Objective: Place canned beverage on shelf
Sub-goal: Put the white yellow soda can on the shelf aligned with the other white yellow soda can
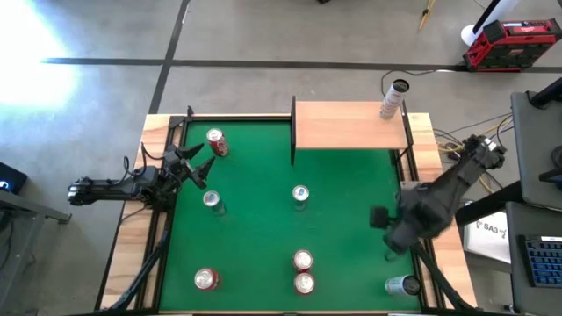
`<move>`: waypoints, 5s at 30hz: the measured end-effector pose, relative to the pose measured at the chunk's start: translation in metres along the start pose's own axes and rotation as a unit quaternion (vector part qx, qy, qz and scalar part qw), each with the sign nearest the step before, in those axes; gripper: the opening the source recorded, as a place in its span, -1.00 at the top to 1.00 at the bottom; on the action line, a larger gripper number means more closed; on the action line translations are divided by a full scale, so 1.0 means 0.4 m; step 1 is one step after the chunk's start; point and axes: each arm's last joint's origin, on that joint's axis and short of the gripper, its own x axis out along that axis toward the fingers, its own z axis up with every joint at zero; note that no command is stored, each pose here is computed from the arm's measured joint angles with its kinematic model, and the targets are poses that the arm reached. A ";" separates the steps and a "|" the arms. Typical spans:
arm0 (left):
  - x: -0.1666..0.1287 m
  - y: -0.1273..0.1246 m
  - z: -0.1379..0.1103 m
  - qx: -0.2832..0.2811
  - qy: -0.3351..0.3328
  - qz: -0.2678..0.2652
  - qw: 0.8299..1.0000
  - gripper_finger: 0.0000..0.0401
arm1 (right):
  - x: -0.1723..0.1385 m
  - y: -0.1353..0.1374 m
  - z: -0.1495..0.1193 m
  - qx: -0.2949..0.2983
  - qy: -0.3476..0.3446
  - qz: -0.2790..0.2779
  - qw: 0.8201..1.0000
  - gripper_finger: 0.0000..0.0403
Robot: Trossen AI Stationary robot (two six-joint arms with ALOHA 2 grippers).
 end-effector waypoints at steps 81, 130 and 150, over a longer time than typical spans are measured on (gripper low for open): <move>0.000 0.000 0.000 0.000 0.000 0.000 1.000 -0.61 | 0.007 -0.024 -0.283 -0.015 0.028 -0.067 0.997 -0.23; 0.000 0.000 0.000 0.000 0.000 0.000 1.000 -0.61 | 0.020 0.294 0.252 0.398 -0.039 -0.049 0.915 -0.36; 0.000 0.000 0.000 0.000 0.000 0.000 1.000 -0.61 | 0.074 0.341 0.279 0.639 -0.068 -0.079 0.762 -0.39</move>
